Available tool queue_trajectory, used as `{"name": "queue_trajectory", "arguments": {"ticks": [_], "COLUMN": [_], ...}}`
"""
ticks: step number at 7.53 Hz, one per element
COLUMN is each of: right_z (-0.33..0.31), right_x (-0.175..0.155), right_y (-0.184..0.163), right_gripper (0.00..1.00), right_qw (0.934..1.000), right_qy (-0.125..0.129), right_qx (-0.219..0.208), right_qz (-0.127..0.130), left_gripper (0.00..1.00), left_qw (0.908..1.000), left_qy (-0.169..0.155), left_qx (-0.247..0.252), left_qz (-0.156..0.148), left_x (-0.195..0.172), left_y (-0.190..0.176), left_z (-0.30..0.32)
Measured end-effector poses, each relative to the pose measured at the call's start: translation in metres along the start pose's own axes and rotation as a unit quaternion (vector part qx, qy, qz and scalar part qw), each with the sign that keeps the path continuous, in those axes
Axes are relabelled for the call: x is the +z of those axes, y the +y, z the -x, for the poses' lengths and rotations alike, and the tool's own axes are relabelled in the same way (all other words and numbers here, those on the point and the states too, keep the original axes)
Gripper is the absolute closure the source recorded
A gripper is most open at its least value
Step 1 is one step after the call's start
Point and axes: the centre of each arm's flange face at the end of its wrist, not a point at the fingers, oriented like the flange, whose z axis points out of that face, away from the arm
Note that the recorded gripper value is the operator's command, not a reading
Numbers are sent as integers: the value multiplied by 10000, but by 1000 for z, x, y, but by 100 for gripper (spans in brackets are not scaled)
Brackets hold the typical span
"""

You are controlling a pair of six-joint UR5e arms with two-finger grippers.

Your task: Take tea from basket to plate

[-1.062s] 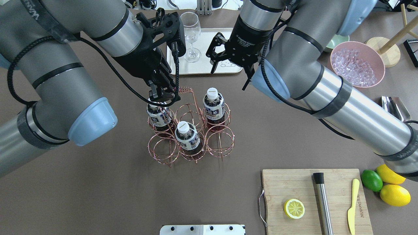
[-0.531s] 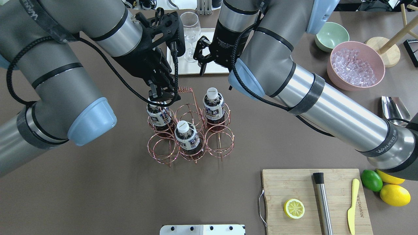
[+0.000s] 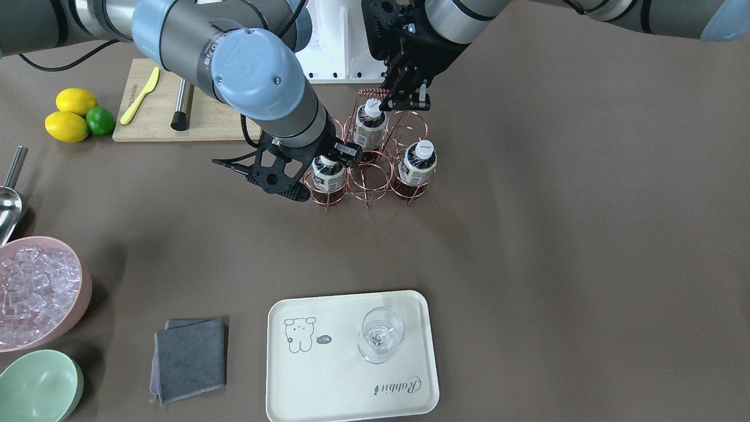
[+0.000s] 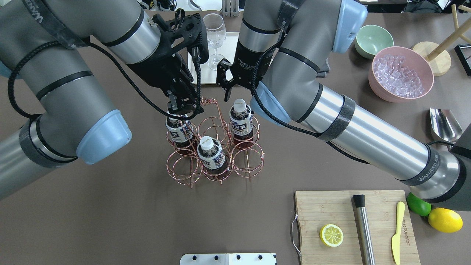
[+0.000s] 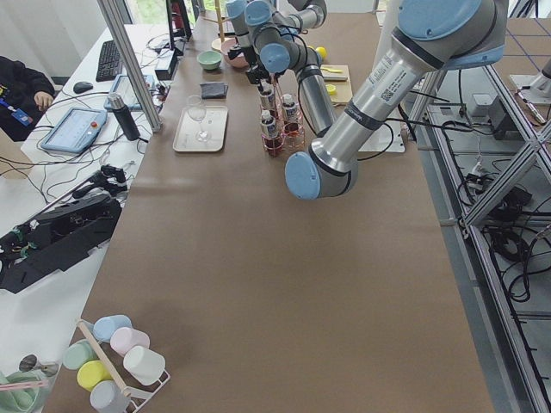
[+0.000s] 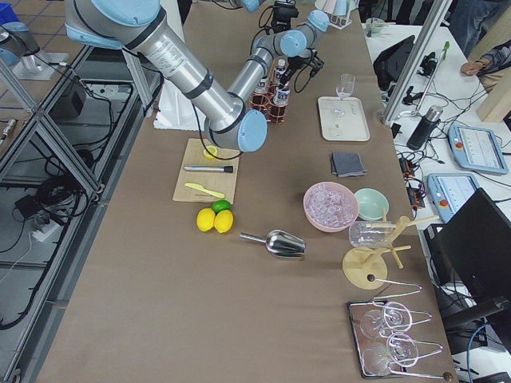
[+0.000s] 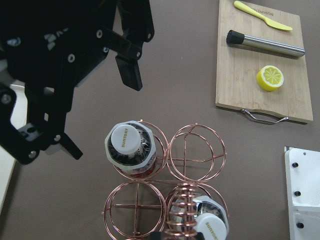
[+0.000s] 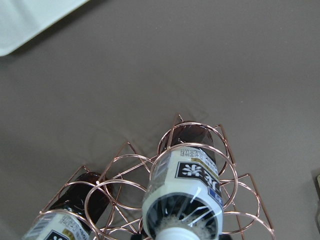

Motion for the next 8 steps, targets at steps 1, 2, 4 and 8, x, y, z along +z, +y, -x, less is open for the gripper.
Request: {"name": "queue_trajectory", "arguments": {"ticks": [1, 2, 4, 8], "right_z": [-1, -1, -4, -47], "right_x": [-2, -3, -19, -165], "right_y": [-1, 0, 5, 20], "right_gripper": [100, 100, 100, 100], "right_qw": [10000, 10000, 9999, 9959], "right_qy": [-9, -19, -133, -831], "right_qx": [6, -1, -29, 327], "right_qz": [-8, -7, 21, 102], "left_gripper": [100, 100, 100, 100], "left_qw": [10000, 10000, 10000, 10000], "left_qy": [1, 3, 11, 11], "left_qx": [-7, -9, -13, -15], "left_qz": [7, 11, 16, 20], "left_x": [1, 1, 2, 3], "left_y": [0, 1, 1, 1], "left_z": [1, 1, 1, 1]}}
